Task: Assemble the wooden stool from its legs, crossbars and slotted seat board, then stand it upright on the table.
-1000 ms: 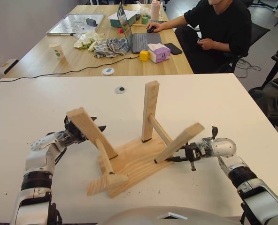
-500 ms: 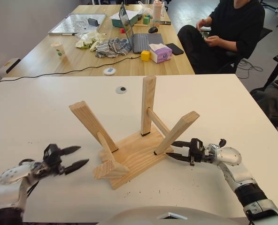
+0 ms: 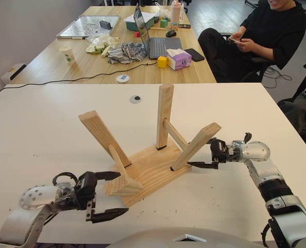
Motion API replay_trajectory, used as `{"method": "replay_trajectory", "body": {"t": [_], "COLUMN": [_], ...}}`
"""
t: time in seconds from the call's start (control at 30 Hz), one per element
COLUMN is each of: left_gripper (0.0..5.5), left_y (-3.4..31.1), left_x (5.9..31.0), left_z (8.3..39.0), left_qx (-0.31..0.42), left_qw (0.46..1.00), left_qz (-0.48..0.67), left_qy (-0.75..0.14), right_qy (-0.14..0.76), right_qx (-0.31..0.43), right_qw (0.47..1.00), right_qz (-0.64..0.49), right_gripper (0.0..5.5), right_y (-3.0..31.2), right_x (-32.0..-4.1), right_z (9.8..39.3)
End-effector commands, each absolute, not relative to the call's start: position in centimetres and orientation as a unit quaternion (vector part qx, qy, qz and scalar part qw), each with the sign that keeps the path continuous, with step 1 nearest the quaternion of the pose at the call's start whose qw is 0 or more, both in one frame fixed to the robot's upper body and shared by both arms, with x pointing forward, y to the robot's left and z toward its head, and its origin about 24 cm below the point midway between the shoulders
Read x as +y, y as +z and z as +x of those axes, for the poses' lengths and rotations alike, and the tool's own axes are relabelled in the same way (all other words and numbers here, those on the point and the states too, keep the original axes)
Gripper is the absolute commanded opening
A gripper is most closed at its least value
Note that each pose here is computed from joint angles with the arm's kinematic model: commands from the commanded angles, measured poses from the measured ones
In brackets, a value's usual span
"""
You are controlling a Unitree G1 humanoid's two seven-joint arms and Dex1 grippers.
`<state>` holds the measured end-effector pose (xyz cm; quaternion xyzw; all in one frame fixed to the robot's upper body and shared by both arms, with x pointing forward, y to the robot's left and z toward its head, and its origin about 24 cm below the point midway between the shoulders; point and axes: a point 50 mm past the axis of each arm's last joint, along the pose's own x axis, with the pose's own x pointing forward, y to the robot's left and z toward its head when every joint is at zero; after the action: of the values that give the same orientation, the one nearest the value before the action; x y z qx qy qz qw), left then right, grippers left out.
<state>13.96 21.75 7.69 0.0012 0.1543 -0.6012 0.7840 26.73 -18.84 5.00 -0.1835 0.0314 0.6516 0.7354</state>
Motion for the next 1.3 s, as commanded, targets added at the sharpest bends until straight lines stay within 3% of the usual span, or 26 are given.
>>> {"method": "replay_trajectory", "body": {"t": [0.03,0.1,0.27,0.47,0.67,0.83,0.93,1.03,1.13,1.3], "left_gripper": [5.37,5.37,4.50,3.46,2.67,1.91,1.46,1.20,1.20,1.20], "left_y": [7.5,7.3,7.6,8.1,7.9,6.4,6.5,6.9,8.0,11.5], "left_x": [20.0,19.3,19.0,22.2,23.3,26.1,26.6,25.1,23.2,22.2], "left_z": [14.7,14.7,15.1,17.0,18.5,19.9,21.4,22.3,22.3,23.1], "left_qx": [0.137,0.131,0.122,0.124,0.117,0.147,0.136,0.102,0.094,0.227], "left_qw": [0.787,0.786,0.788,0.815,0.819,0.794,0.793,0.802,0.821,0.784], "left_qz": [-0.005,-0.009,-0.002,0.025,0.055,0.151,0.164,0.125,0.006,-0.254], "left_qy": [-0.601,-0.605,-0.604,-0.566,-0.560,-0.571,-0.570,-0.575,-0.562,-0.520], "right_qy": [0.669,0.680,0.699,0.707,0.698,0.682,0.673,0.661,0.650,0.581], "right_qx": [0.026,0.027,0.026,0.014,-0.002,-0.008,-0.010,-0.005,0.046,0.251], "right_qw": [0.718,0.708,0.693,0.697,0.714,0.730,0.738,0.750,0.758,0.736], "right_qz": [-0.192,-0.189,-0.174,-0.123,-0.056,-0.043,-0.039,-0.031,0.029,0.241], "right_gripper": [3.56,3.56,3.40,2.31,1.38,1.16,1.12,1.10,1.10,1.12], "right_y": [5.3,5.2,5.6,6.0,6.2,6.3,6.5,6.7,7.8,12.4], "right_x": [-18.1,-17.8,-17.3,-15.6,-13.3,-12.8,-12.6,-12.7,-13.2,-15.1], "right_z": [27.1,26.9,26.4,25.8,24.7,24.5,24.8,25.2,25.7,27.9]}}
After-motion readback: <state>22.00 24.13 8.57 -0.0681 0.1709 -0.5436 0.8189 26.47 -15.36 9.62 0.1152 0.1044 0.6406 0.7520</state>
